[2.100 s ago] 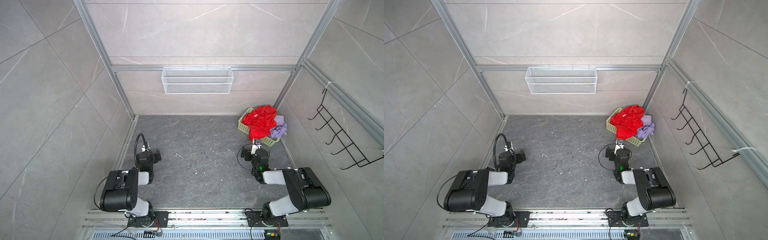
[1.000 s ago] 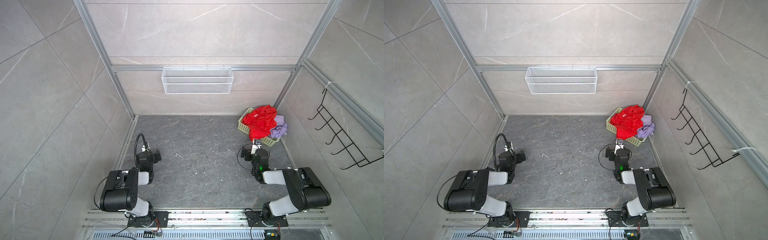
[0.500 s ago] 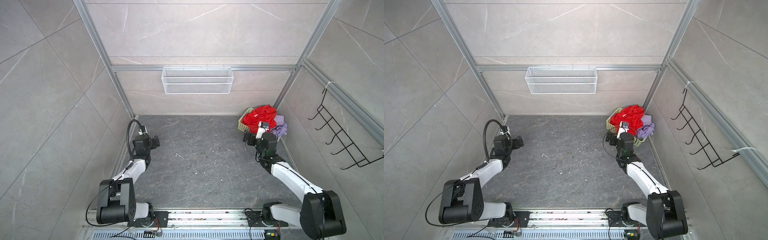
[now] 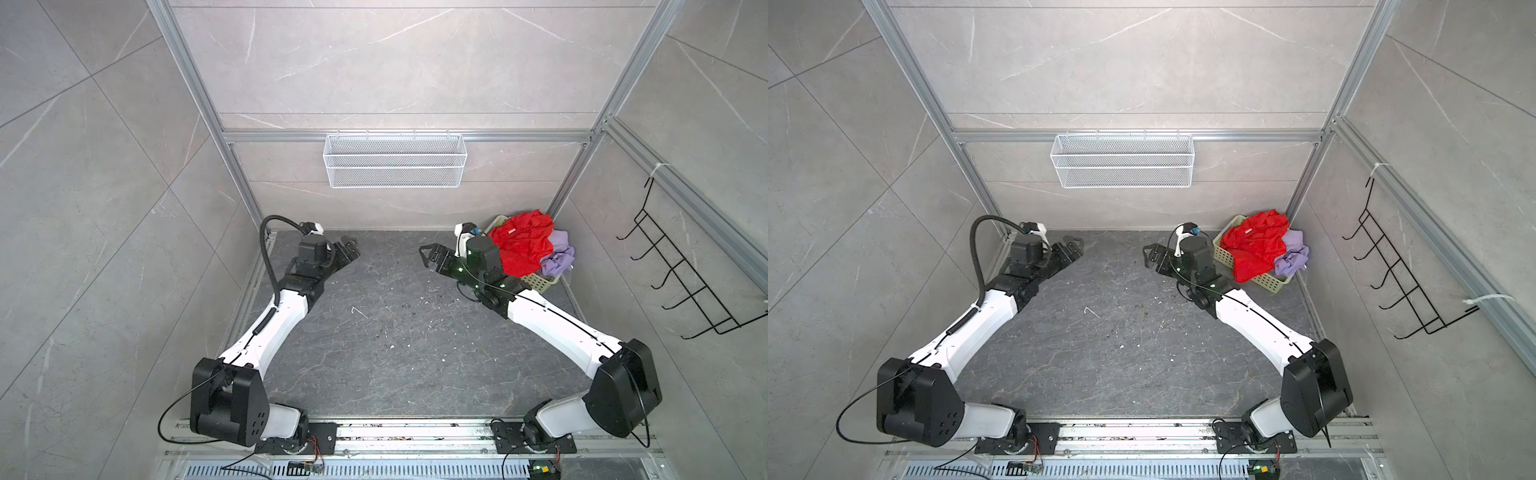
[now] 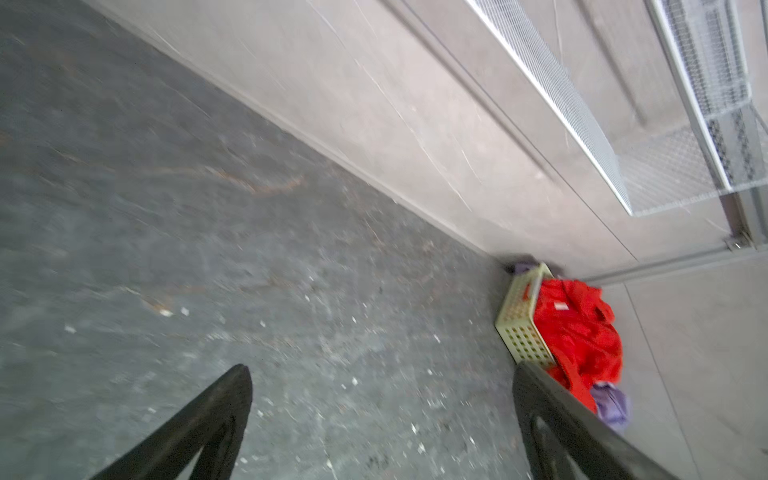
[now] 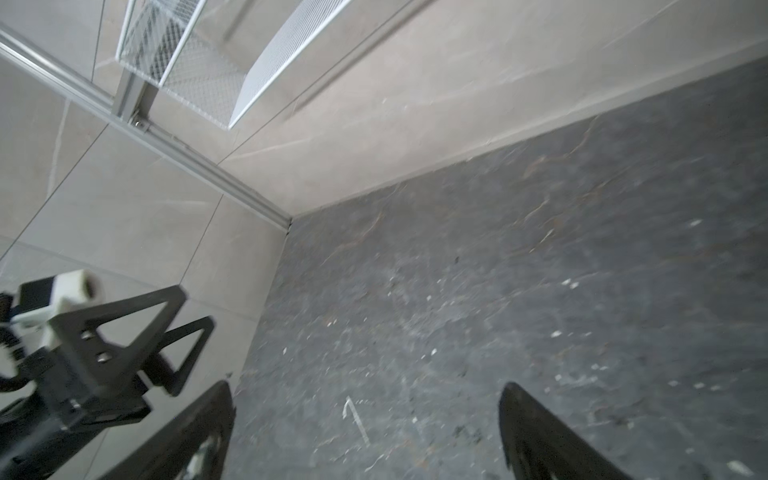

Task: Fold and stack the t-shirts
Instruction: 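Grasp the red t-shirt in the basket with the right gripper while the left arm advances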

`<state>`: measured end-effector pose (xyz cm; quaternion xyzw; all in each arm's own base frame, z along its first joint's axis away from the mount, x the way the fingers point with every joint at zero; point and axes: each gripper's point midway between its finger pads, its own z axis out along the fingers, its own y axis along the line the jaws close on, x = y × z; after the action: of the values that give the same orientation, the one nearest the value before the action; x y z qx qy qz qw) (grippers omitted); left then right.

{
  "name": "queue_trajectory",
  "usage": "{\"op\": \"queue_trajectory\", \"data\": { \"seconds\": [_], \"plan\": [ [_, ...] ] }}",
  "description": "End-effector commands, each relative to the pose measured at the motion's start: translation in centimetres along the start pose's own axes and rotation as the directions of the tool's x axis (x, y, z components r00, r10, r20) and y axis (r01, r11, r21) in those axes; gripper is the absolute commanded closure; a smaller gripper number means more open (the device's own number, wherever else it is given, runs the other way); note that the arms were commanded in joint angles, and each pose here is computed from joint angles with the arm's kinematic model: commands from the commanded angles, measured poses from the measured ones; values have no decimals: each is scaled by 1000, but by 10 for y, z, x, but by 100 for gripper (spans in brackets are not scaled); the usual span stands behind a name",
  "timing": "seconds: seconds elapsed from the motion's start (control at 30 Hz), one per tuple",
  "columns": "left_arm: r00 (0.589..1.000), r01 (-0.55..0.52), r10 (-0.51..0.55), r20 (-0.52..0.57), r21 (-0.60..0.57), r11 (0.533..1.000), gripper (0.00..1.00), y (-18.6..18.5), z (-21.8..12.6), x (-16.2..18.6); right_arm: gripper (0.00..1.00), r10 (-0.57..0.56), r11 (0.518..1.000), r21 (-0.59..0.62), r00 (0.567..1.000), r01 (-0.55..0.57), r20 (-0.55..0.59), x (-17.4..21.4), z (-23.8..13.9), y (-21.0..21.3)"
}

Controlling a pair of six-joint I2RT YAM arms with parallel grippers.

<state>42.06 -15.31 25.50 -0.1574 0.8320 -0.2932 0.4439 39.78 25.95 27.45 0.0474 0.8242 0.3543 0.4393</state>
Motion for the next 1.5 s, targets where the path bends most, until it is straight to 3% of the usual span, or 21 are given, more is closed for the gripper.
{"op": "queue_trajectory", "data": {
  "seconds": [0.0,0.1,0.17,0.23,0.3,0.37,0.53,0.67,0.77,0.97,1.23,1.47],
  "plan": [
    [1000,-14,14,7,66,998,0,-35,-11,1,1,20,1000,20,999,-21,47,-13,-16,15],
    [999,-22,10,53,217,976,0,-58,-11,-2,1,41,999,3,992,-42,119,-28,-22,20],
    [999,-37,26,46,246,969,0,-61,-8,0,1,49,989,135,994,-62,98,-29,-25,4],
    [997,-68,61,40,219,973,0,-62,-2,-5,1,145,915,367,986,-167,88,-30,-26,-41],
    [994,-102,105,-5,180,978,0,-59,9,-6,1,155,875,465,988,-138,3,-28,-16,-78],
    [988,-137,147,-45,177,975,0,-62,19,-4,0,183,789,596,983,-147,1,-29,-17,-123],
    [966,-215,240,-99,220,952,0,-64,41,10,0,127,687,722,992,-80,-10,-39,-35,-195],
    [915,-295,345,-209,238,925,0,-61,62,31,1,80,538,842,997,-28,-19,-39,-57,-248],
    [889,-311,377,-261,262,914,0,-61,73,45,3,69,478,878,997,2,-39,-32,-60,-273],
    [874,-304,382,-300,277,912,0,-60,88,60,13,77,403,915,996,7,-41,-24,-55,-316],
    [871,-306,385,-305,276,911,0,-60,95,62,22,32,395,919,999,-2,-11,-32,-37,-348],
    [874,-304,386,-297,286,909,0,-64,100,59,33,19,316,949,1000,-11,5,-48,-45,-354]
  ]
}}
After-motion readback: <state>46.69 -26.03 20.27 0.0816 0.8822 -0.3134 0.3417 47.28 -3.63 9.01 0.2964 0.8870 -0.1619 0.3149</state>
